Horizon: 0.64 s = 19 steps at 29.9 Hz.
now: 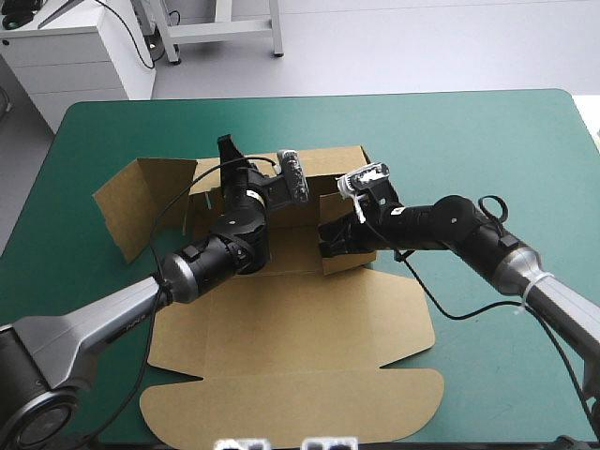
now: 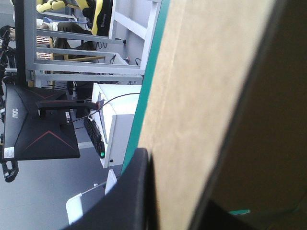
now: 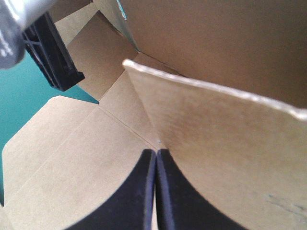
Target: Fold the box
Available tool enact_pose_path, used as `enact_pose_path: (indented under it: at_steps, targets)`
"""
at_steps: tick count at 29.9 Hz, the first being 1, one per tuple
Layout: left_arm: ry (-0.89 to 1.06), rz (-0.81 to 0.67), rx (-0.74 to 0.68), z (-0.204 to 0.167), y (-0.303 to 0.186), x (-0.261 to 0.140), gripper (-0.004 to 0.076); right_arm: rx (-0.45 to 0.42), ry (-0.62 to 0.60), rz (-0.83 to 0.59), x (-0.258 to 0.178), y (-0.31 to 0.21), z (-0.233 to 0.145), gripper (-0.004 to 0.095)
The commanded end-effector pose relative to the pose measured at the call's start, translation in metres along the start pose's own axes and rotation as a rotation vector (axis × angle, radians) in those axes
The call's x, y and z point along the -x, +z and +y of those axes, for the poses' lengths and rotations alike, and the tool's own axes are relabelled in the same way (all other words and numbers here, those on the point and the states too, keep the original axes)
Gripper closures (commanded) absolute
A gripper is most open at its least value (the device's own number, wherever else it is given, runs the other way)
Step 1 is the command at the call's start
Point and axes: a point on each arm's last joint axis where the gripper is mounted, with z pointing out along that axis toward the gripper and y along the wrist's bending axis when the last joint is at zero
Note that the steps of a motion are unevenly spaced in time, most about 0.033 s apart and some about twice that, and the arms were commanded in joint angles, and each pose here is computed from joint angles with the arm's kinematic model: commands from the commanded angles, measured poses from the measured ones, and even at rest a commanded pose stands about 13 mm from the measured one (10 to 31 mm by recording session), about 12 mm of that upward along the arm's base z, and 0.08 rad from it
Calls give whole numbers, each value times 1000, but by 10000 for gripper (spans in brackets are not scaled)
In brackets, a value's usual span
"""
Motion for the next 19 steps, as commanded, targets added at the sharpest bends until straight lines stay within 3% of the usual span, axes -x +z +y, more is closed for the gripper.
enact_pose_path:
  at_steps: [1,13,19]
  targets:
    - [-88,-20,7,12,-11,0,725,5,-12,-92,15,-16,10,924]
    - [-84,-20,8,13,-11,0,725,-22,-113,-165,22,-47,24,924]
    - [-84,-20,8,13,-11,0,725,-131,-174,-345,35,-92,36,924]
